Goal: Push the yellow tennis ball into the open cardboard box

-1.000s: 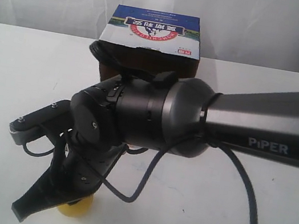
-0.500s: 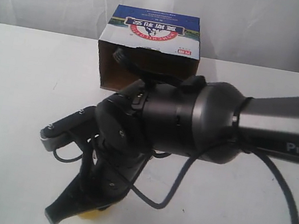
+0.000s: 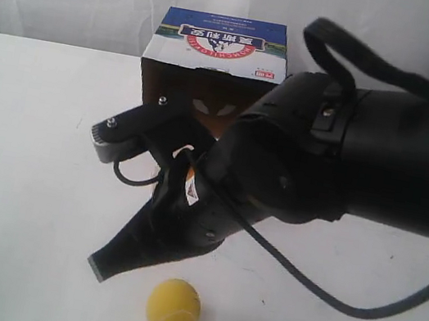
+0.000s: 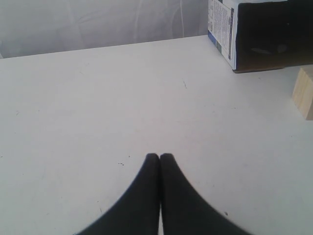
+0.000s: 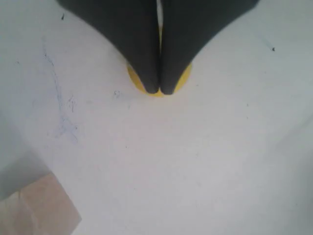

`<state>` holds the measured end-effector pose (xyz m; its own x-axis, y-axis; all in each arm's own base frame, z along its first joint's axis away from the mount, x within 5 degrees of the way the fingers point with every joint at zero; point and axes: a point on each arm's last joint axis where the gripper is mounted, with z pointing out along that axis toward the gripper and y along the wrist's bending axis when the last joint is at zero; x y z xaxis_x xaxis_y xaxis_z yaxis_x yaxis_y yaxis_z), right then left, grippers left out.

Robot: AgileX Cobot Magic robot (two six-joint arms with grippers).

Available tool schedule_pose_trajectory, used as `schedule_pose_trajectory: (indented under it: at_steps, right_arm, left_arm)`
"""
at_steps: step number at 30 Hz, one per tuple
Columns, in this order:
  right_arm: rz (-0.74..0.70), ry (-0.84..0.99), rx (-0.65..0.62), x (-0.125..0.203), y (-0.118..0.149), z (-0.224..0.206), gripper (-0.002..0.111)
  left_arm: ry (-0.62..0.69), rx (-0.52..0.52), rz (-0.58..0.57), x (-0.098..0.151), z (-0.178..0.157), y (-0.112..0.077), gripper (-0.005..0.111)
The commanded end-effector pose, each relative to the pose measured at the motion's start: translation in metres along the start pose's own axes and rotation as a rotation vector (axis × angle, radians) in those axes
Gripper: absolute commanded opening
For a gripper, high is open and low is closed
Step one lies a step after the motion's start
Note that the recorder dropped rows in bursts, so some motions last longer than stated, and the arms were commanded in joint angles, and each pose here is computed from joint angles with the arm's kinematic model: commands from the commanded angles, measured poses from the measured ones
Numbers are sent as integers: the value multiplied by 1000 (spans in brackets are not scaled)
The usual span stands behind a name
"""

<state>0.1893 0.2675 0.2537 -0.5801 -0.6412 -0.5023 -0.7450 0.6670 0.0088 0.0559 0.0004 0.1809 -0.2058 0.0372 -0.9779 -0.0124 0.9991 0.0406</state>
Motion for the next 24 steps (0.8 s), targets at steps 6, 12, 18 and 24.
schedule_pose_trajectory:
  at_steps: [6,12,18,24]
  right_arm:
    - [8,131,24,9,-2,23,0]
    - [4,180,24,21,-3,30,0]
    - [3,268,37,39,-5,33,0]
    - [10,283,53,42,-11,15,0]
  left_arm:
    - [-2,11,-4,1,0,-1,0]
    - [-2,11,-4,1,0,-1,0]
    - [-2,11,-4,1,0,-1,0]
    - [-2,11,-4,1,0,-1,0]
